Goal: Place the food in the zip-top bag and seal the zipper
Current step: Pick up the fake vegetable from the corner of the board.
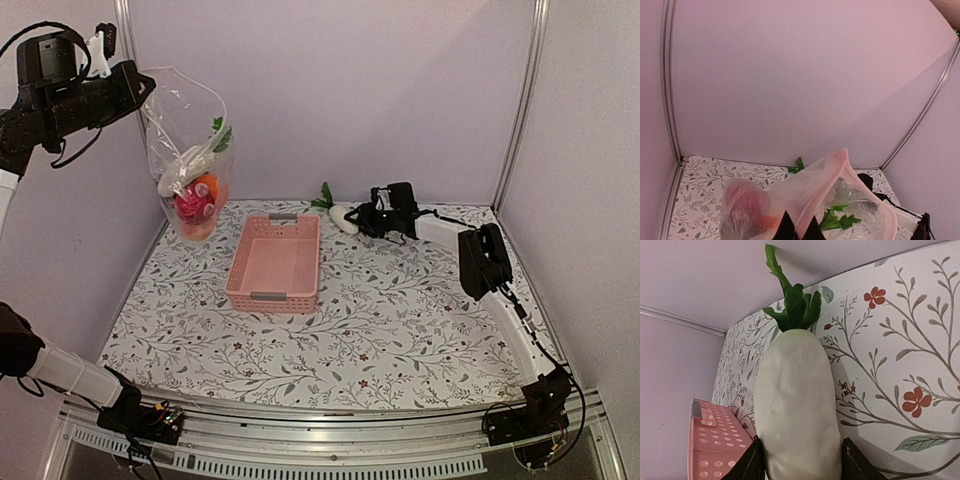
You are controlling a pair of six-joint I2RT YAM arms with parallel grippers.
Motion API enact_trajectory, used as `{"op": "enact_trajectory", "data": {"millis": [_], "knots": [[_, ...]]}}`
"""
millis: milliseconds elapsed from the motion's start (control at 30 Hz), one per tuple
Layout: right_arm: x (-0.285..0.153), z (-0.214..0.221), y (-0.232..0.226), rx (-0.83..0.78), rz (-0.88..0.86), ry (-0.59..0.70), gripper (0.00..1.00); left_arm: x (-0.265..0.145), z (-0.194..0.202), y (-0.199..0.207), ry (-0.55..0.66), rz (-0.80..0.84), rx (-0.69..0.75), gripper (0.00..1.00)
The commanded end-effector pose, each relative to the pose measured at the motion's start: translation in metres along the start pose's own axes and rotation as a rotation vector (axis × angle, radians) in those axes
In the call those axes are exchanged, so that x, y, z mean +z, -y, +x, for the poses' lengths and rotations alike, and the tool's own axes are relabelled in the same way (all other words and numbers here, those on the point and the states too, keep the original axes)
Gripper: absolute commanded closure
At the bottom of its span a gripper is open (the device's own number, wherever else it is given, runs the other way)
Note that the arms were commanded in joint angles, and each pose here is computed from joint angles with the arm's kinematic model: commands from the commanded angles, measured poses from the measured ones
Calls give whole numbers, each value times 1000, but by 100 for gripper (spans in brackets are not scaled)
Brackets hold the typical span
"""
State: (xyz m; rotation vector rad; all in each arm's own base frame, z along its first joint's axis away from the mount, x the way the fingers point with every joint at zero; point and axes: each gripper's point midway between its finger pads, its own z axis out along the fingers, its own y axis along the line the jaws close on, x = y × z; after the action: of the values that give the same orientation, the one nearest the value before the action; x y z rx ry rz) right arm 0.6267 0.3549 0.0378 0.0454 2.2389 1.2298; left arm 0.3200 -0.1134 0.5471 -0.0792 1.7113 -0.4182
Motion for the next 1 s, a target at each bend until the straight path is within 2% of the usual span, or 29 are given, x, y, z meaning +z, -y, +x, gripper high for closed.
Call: {"op": "enact_trajectory", "data": {"millis": [0, 167, 433, 567, 733, 867, 967], "knots": [[1, 32, 18, 42, 56, -88, 61, -12, -7, -2, 28, 17, 15, 100], [-12, 48, 15, 38, 83, -126, 70, -15, -8, -2, 46, 28, 22, 100], [-79, 55, -49, -13, 78, -135, 74, 5, 0, 10, 33, 97, 27, 100], [-122, 60, -83, -37, 84, -137, 75, 21, 9, 27, 26, 200, -42, 100], [-180, 63, -119, -64, 108, -128, 76, 52, 36, 56, -41, 372, -176, 100], [-238, 46, -162, -148, 130, -50, 77, 82, 61, 81, -130, 486, -281, 100], [-274, 33, -185, -191, 146, 19, 77, 105, 81, 94, -185, 506, -319, 100]]}}
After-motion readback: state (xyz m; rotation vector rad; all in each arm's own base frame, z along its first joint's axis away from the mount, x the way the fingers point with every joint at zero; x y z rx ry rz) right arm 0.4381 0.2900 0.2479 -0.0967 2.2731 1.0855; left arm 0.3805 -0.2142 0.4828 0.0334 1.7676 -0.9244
